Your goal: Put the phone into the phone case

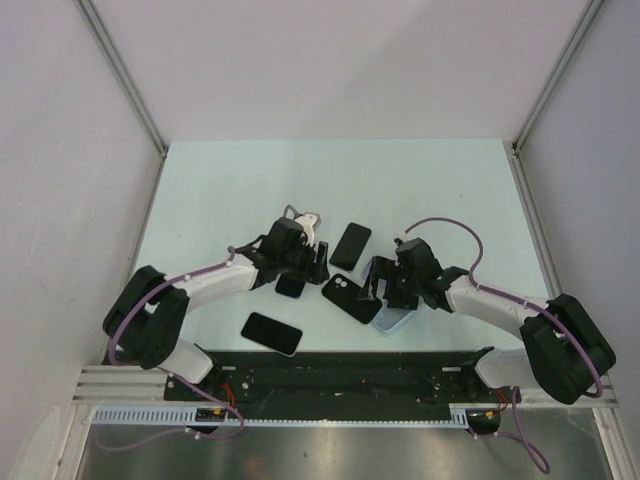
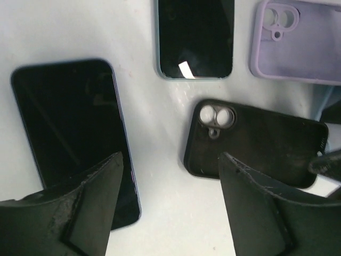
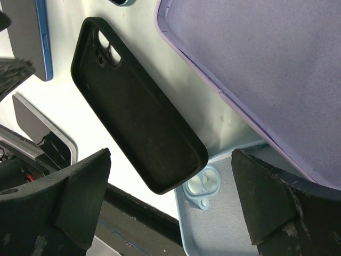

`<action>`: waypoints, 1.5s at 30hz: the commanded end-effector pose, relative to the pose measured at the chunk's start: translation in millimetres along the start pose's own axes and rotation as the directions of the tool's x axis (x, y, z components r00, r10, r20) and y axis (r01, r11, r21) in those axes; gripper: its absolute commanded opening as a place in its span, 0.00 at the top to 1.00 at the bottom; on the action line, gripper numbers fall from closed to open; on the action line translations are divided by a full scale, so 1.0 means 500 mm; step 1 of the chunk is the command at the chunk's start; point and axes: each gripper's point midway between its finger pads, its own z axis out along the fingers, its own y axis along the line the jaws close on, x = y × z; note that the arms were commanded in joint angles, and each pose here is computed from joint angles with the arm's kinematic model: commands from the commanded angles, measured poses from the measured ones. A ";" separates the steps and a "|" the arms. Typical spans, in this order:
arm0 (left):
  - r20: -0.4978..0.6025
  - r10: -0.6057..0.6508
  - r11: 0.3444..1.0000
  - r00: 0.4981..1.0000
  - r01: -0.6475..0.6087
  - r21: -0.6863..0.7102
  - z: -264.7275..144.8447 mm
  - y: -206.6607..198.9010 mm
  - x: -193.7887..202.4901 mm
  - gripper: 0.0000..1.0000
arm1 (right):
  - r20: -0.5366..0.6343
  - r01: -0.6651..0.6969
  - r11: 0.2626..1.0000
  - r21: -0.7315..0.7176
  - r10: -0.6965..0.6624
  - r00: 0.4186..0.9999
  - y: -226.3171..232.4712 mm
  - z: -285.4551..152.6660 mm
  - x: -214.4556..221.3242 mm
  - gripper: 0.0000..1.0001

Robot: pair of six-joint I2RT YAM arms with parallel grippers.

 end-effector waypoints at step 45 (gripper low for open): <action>0.078 -0.143 0.982 0.987 0.151 -0.111 -0.041 0.004 0.035 1.00 | 0.188 0.039 0.991 -0.127 -0.014 0.982 0.036 -0.115 -0.095 0.00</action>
